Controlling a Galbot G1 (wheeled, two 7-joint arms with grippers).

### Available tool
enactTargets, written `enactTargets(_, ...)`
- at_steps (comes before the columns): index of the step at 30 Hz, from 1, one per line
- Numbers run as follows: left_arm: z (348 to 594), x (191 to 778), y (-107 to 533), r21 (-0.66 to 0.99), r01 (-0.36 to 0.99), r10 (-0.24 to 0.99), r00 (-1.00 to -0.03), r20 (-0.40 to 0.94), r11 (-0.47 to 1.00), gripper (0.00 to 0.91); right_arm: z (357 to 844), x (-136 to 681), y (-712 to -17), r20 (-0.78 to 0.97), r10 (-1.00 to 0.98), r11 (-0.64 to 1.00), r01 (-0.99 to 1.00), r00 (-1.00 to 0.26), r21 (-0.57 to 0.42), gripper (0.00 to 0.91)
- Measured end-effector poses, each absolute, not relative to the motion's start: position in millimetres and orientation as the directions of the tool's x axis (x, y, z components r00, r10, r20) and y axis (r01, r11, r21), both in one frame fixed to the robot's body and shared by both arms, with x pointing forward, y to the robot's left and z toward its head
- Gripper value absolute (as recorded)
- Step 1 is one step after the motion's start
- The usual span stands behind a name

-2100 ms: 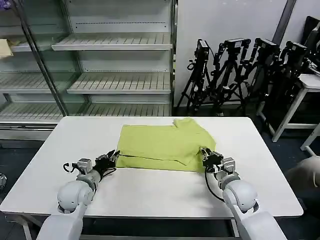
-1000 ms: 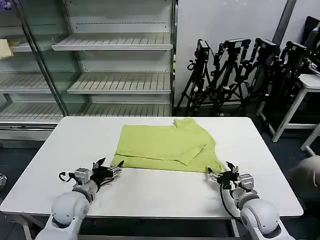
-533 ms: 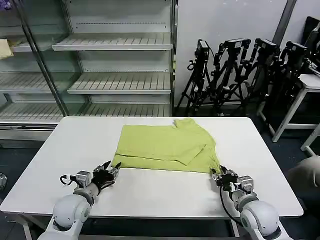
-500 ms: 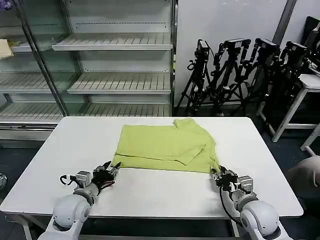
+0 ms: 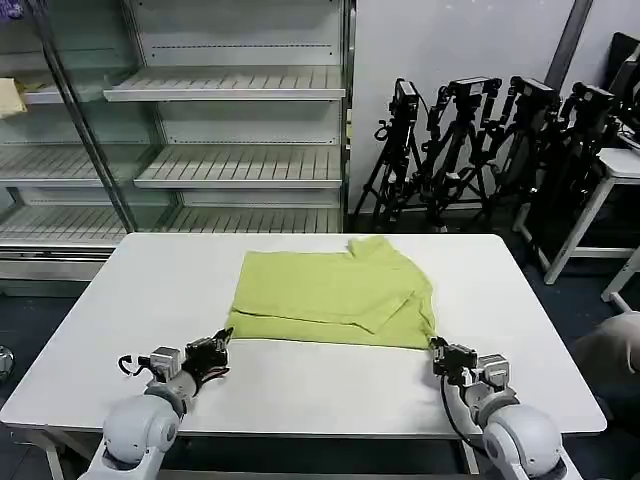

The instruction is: Fold and organize the clothes.

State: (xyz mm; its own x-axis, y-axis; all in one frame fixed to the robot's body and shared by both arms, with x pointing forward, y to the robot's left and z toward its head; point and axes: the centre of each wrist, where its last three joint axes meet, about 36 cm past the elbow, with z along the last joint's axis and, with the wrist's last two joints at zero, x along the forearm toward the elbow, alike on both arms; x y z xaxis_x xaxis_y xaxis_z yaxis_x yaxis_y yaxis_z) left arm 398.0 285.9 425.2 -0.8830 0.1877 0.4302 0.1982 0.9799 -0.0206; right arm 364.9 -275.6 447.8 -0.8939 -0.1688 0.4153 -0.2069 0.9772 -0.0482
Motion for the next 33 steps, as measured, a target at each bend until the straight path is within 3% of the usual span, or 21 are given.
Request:
enactTargets(29, 447.0, 283.9, 299.3, -0.029, 0.183, 0.175, -0.866, 0.468, 0.983, 0.020, 460.9, 249.6, -263.7, 0.460, -0.150, 0.967, -0.227, -0.875, -0.118, 0.000)
enactTargets(30, 447.5, 281.5, 298.6, -0.028, 0.184, 0.175, -0.865, 0.471, 0.983, 0.907, 461.0, 247.7, -263.8, 0.464, -0.149, 0.966, -0.228, -0.873, -0.121, 0.907)
enactTargets(33, 449.4, 275.0, 296.4, -0.019, 0.186, 0.173, -0.859, 0.482, 0.982, 0.907, 462.9, 244.2, -264.3, 0.466, -0.145, 0.965, -0.229, -0.873, -0.128, 0.907)
